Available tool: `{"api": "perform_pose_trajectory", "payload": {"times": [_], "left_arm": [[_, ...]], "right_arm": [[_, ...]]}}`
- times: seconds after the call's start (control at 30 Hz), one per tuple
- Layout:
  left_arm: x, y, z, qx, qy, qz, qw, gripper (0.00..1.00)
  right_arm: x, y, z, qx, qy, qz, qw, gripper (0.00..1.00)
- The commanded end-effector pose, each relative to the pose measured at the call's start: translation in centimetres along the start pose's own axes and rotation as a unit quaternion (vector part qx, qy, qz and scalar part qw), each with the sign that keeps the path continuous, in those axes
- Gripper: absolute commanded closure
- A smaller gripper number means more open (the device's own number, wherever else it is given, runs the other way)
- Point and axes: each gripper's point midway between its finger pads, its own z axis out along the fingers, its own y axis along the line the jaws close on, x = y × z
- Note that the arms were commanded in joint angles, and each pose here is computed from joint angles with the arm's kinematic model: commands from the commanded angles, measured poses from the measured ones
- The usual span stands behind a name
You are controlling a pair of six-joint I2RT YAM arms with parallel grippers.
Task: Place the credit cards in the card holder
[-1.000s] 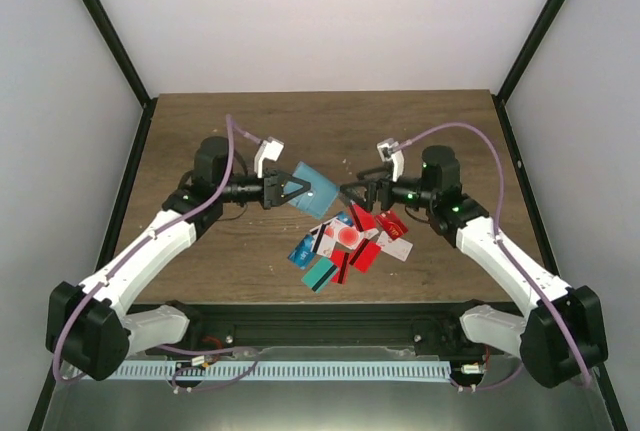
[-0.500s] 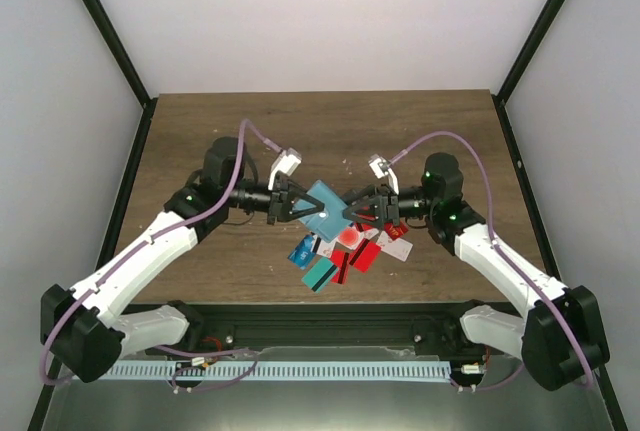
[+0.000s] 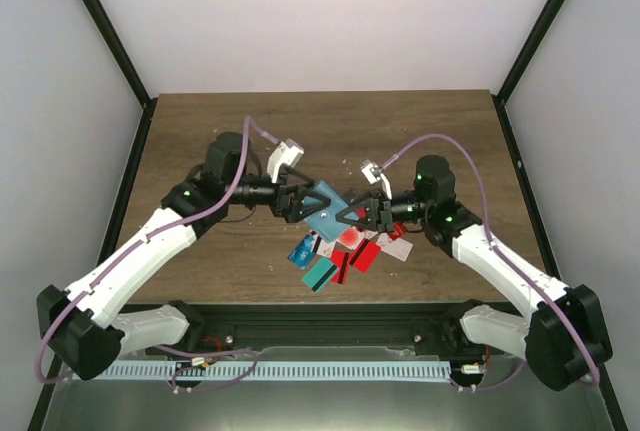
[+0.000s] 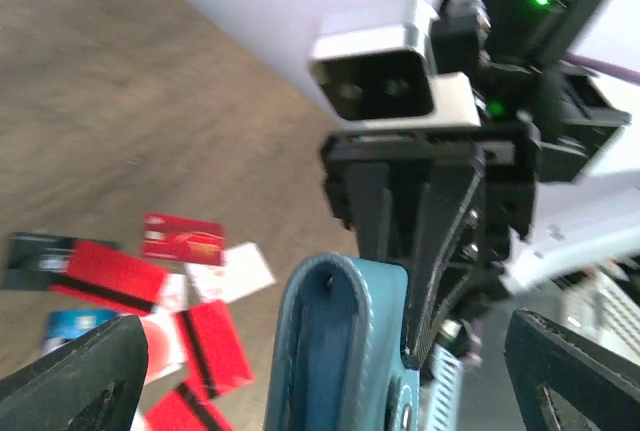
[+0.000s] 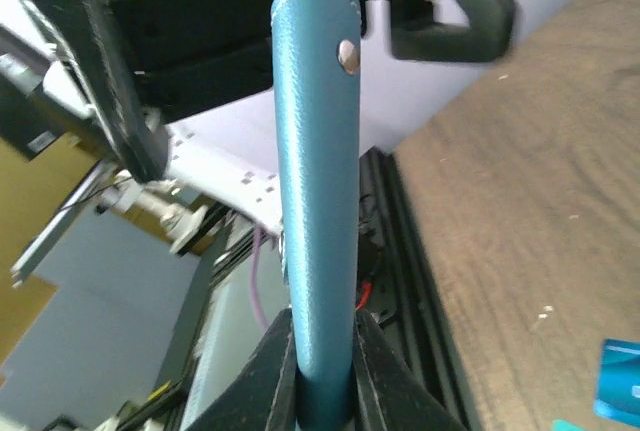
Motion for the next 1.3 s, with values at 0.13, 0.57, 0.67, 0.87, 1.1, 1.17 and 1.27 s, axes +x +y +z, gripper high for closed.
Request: {"api": "perform_pose_trajectory", "payload": {"times": [0.13,0.57,0.67,0.87,1.1,1.17,1.27], "left_arm": [[-3.0,6.0,-5.9,-0.273,-0.107,-0.059,0.954,0.00],[-0.2,9.3,-2.6,-0.314,-0.072,-0.151,0.934,0.05],[-0.1,9.2,-1.3,-0.308,-0.064,-0.151,0.937,0.06],[-0.1,9.4,0.5,-0.304,-0.054,-0.150,0.939,0.09],[-0.7,9.5,2.1,-0.296,-0.054,-0.145,0.943,0.10],[-0.6,9.8,2.3,-0.301,-0.052,-0.145,0.941,0.10],[-0.4,10.6,2.5,-0.317,-0.050,-0.146,0.936,0.12]], "right_arm": [[-3.5,-5.5,-2.1,0.227,-0.084,-0.021,0.970,0.99],[-5.8,-7.0,-1.9,0.317,-0.122,-0.040,0.940,0.99],[-5.8,-7.3,-1.7,0.320,-0.116,-0.042,0.939,0.99],[-5.9,-7.4,-1.5,0.320,-0.111,-0.049,0.939,0.99],[-5.8,-7.6,-1.1,0.315,-0.100,-0.052,0.942,0.99],[-5.8,-7.4,-1.1,0.313,-0.100,-0.055,0.943,0.99],[-5.9,-7.0,-0.9,0.306,-0.098,-0.060,0.945,0.99]]}}
